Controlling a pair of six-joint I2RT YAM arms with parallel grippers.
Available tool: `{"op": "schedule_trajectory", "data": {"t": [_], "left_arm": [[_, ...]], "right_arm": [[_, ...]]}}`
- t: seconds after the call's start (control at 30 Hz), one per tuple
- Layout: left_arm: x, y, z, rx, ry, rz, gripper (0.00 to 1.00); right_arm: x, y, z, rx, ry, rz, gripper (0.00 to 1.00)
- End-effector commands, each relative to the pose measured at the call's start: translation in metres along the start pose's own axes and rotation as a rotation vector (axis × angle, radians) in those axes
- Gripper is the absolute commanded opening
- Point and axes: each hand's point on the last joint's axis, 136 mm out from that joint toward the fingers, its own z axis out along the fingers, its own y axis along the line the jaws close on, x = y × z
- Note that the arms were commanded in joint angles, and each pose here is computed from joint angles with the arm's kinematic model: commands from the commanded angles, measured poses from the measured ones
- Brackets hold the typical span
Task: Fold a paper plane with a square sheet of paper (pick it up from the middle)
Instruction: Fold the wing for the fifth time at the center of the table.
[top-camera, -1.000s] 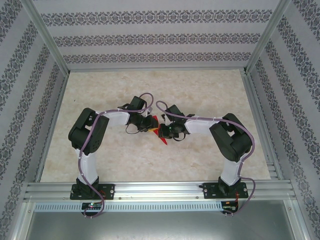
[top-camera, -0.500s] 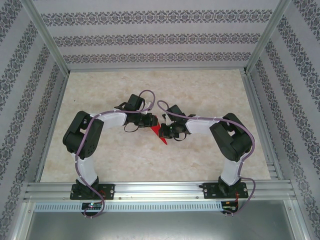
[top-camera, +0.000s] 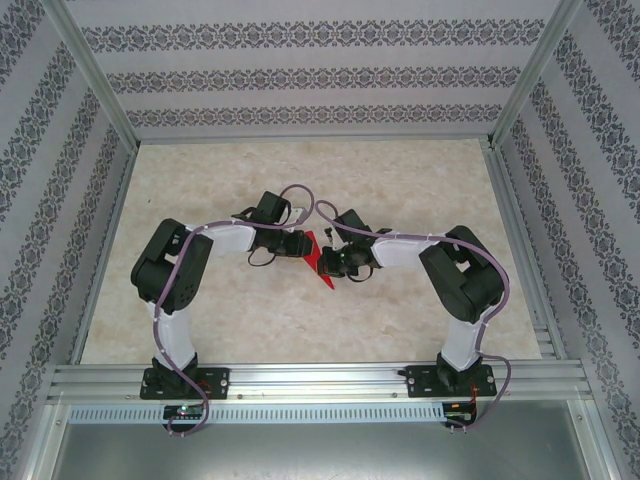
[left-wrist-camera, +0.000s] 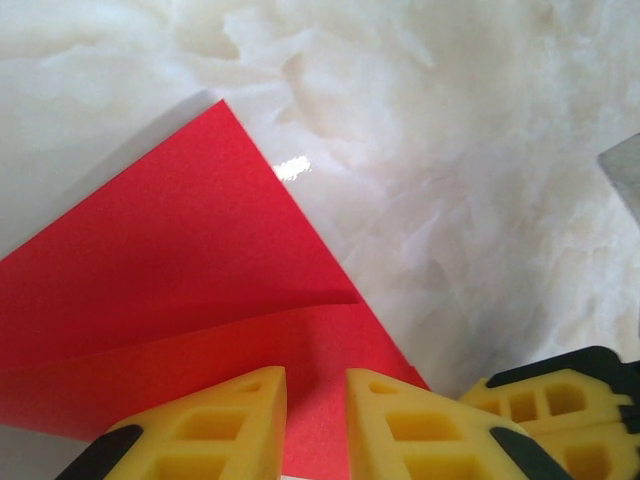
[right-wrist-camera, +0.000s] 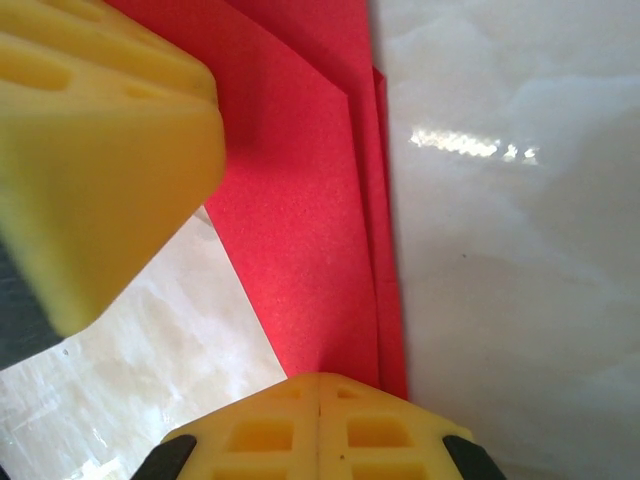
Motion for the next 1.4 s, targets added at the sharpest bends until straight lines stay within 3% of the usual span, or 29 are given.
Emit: {"op": "schedule_trajectory", "data": {"t": [0.0, 0.63, 1.37], "left_arm": [[-0.003, 0.011, 0.004, -0.020, -0.027, 0.049, 0.24], [-0.017, 0.064, 0.009, -0.110, -0.034, -0.026, 0.23], [-0.054, 0.118, -0.012, -0.204, -0.101, -0.138, 0.24]], "right_arm": [[0.043, -0.060, 0.015, 0.188, 0.121, 0.102, 0.04], [0.080, -0.083, 0.008, 0.231, 0.197, 0.117, 0.04], [0.077, -0.082, 0.008, 0.219, 0.185, 0.130, 0.04]]}}
